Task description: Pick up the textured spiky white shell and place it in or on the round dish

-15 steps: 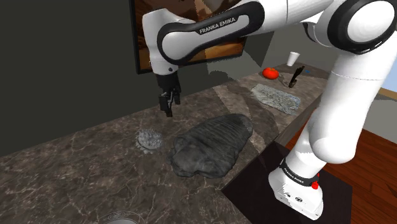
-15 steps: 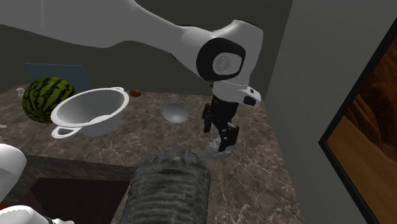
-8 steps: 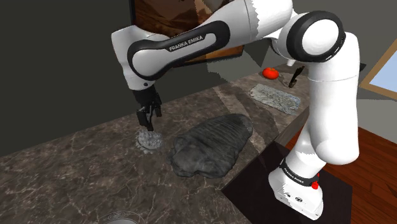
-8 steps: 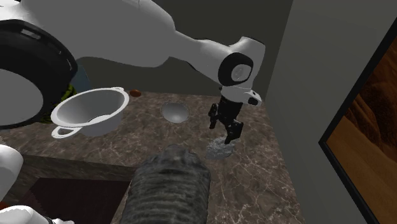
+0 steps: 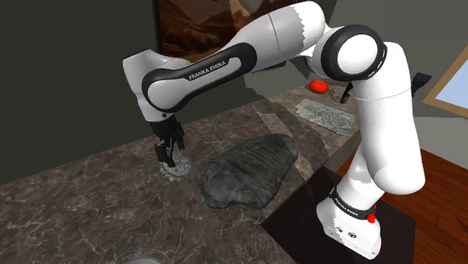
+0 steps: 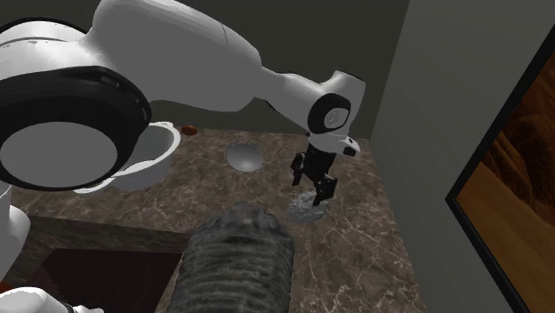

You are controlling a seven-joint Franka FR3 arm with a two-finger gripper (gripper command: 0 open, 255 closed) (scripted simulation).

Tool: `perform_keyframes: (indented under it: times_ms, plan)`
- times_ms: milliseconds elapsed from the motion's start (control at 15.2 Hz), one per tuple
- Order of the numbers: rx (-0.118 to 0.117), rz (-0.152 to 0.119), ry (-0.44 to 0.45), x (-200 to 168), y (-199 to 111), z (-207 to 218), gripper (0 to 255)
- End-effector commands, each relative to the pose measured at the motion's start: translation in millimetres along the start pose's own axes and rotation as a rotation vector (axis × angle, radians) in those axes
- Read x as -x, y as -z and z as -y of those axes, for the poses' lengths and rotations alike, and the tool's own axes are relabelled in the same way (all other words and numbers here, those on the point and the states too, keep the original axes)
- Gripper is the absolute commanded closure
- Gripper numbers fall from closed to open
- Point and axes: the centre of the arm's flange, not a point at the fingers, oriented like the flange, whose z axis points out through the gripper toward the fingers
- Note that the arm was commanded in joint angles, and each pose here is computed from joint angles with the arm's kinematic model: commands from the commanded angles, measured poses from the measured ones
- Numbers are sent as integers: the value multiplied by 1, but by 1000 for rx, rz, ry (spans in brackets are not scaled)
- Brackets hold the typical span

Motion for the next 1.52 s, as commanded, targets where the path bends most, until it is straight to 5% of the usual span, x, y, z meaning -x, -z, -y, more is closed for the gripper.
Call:
perform_keyframes:
  times_ms: [0, 528, 594, 1452]
  plan:
    - [0, 0, 0, -1, -14, 0, 0]
    - [0, 0, 0, -1, -14, 0, 0]
    - [0, 0, 0, -1, -14, 0, 255]
    - [0, 0, 0, 5, 6, 1, 255]
